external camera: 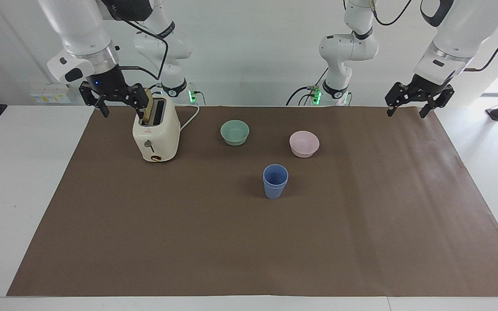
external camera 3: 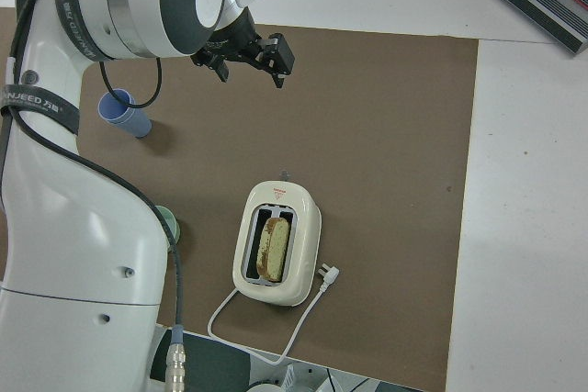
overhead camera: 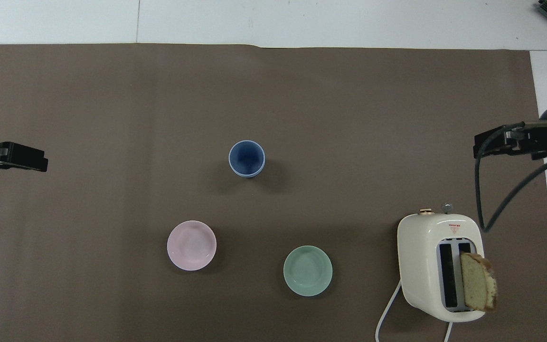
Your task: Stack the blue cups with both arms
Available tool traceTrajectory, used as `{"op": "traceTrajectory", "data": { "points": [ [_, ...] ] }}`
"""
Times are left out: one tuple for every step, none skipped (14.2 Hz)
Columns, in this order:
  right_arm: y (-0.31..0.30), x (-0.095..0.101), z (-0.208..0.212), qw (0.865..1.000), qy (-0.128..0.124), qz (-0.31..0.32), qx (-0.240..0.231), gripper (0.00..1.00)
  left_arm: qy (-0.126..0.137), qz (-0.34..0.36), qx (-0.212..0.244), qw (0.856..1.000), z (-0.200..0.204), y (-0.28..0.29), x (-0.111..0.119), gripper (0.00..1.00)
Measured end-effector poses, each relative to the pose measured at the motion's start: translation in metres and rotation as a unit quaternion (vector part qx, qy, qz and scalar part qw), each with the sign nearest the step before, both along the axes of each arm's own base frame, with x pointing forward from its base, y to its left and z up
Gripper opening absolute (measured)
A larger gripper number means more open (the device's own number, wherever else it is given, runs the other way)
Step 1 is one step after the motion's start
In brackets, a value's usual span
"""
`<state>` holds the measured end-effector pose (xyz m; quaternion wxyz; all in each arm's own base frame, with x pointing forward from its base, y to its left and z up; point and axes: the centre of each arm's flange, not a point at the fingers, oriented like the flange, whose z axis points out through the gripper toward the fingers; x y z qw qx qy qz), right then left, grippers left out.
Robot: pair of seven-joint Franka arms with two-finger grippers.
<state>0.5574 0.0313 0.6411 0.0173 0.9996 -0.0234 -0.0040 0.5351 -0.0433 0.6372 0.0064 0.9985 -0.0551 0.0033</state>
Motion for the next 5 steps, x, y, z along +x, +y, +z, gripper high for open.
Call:
{"op": "traceTrajectory", "data": {
  "points": [
    [0.0004,-0.0018,-0.0002,1.000,0.000,0.000,-0.001,1.00,0.000,0.000,0.000,1.000,0.0000,0.0000,0.0000,1.00],
    [0.0006,-0.0030,-0.0001,1.000,0.000,0.000,-0.001,1.00,0.000,0.000,0.000,1.000,0.0000,0.0000,0.0000,1.00],
    [0.0007,-0.0034,-0.0002,1.000,0.000,0.000,-0.001,1.00,0.000,0.000,0.000,1.000,0.0000,0.0000,0.0000,1.00],
    [0.0007,-0.0034,-0.0003,1.000,0.000,0.000,-0.001,1.00,0.000,0.000,0.000,1.000,0.0000,0.0000,0.0000,1.00],
    [0.0007,-0.0034,-0.0003,1.000,0.000,0.000,-0.001,1.00,0.000,0.000,0.000,1.000,0.0000,0.0000,0.0000,1.00]
  ]
}}
